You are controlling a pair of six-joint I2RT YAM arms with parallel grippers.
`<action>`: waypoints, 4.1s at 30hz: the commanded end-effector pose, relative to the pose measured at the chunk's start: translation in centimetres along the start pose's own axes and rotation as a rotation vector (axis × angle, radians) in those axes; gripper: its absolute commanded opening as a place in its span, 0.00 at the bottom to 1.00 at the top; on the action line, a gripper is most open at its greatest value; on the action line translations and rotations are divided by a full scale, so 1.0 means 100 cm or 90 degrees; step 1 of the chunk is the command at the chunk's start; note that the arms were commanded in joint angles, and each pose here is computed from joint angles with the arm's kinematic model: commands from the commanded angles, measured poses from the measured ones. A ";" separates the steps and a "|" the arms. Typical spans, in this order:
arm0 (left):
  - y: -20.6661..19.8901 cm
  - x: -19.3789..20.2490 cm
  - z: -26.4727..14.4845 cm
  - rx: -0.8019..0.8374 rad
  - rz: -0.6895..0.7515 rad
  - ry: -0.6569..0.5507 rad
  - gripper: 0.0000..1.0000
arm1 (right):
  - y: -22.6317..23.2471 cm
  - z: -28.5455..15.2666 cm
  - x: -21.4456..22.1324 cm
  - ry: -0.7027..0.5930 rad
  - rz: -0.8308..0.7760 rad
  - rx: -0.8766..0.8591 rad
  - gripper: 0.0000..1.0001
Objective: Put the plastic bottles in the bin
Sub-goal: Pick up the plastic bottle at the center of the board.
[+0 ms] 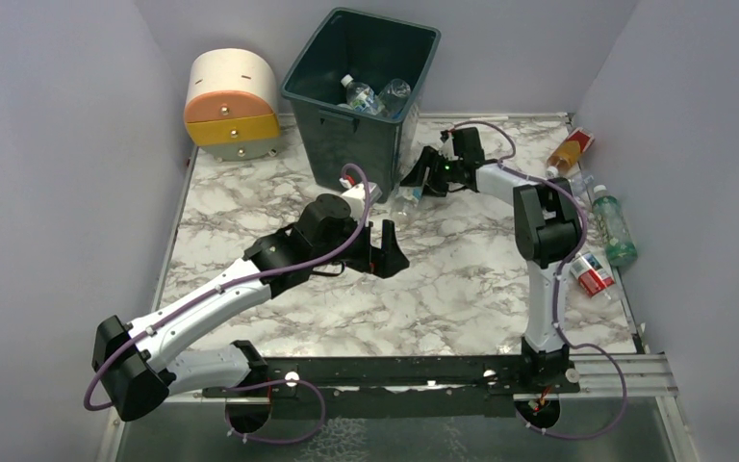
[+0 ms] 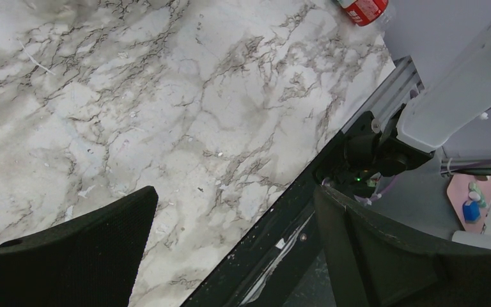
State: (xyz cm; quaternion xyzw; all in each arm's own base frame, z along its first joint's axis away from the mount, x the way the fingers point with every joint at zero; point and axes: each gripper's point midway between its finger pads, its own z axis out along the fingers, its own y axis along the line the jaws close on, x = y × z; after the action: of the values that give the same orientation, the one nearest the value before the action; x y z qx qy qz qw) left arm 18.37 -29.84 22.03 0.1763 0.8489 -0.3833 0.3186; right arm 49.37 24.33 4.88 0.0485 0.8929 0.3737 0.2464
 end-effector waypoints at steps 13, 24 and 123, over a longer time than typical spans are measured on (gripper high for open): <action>-0.001 -0.014 -0.005 -0.015 0.019 -0.031 0.99 | 0.073 -0.151 0.006 -0.107 -0.168 0.032 0.61; 0.012 -0.004 -0.009 -0.040 0.007 -0.040 0.99 | 0.195 -0.298 -0.052 -0.321 -0.276 -0.029 0.63; -0.102 -0.120 -0.039 0.298 0.118 -0.285 0.61 | 0.266 -0.337 0.051 -0.277 -0.297 -0.250 0.97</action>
State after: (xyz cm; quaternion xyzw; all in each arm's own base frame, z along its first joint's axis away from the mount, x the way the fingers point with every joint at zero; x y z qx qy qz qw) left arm 19.51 -34.52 34.25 0.2196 0.6557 -0.5680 0.4463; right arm 24.87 26.13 38.70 -0.1853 0.7123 0.5225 0.4304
